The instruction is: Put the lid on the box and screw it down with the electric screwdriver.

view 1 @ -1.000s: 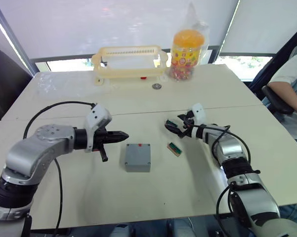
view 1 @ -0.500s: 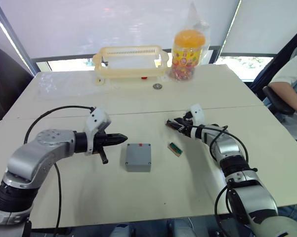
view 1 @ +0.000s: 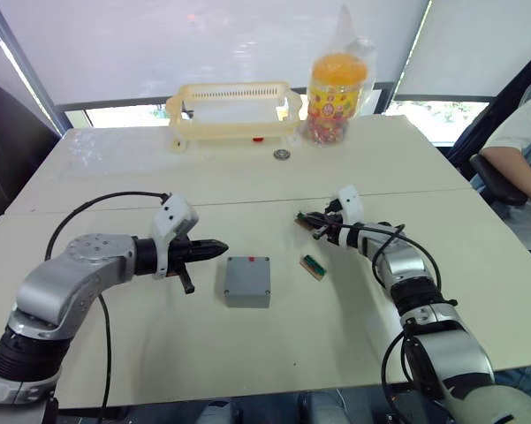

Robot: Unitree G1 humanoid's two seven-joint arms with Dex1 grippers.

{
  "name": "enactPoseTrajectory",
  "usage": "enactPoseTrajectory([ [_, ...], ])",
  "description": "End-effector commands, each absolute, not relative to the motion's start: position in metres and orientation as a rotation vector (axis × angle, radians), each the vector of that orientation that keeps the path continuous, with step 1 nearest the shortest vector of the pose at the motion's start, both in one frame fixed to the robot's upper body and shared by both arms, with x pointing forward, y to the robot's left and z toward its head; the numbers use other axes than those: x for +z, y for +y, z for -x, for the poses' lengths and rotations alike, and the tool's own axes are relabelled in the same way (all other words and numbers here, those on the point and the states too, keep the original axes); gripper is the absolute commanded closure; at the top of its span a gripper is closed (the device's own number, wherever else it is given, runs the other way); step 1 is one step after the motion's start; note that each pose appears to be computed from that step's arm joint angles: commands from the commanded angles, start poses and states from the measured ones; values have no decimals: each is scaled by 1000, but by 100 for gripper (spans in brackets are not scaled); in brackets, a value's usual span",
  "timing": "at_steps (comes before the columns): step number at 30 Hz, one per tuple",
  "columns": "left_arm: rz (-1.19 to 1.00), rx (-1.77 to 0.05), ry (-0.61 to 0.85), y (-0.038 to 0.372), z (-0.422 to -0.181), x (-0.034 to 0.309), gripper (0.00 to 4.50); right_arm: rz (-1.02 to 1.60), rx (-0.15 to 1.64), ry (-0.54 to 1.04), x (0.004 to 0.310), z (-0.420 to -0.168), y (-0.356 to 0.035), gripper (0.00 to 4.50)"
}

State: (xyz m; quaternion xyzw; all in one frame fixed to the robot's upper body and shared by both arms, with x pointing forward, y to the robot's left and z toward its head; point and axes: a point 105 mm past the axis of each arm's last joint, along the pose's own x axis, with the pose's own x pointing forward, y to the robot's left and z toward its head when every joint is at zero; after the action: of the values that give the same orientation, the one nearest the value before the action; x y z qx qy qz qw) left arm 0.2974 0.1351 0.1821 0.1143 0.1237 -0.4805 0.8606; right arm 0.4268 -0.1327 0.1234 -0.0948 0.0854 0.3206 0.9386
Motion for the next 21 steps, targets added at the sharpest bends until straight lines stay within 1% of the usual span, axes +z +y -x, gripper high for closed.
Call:
enactPoseTrajectory([
  [1, -259, -1005, 220, 135, -298, 189, 450, 200, 660, 123, 141, -428, -131, 442],
  [5, -255, -1008, 221, 133, -297, 187, 450, 196, 662, 151, 135, -427, -134, 442],
  [8, -255, -1009, 223, 133, -297, 186, 450, 166, 686, 154, 137, -423, -133, 442],
  [18, -248, -1012, 221, 131, -297, 184, 450, 210, 694, 169, 133, -421, -134, 442],
  [19, -247, -1012, 221, 131, -297, 184, 450, 211, 691, 168, 133, -421, -134, 369],
  [20, -247, -1011, 222, 131, -297, 184, 450, 211, 689, 167, 133, -421, -135, 342],
  [21, -247, -1010, 222, 131, -297, 183, 450, 209, 685, 162, 134, -422, -135, 289],
])
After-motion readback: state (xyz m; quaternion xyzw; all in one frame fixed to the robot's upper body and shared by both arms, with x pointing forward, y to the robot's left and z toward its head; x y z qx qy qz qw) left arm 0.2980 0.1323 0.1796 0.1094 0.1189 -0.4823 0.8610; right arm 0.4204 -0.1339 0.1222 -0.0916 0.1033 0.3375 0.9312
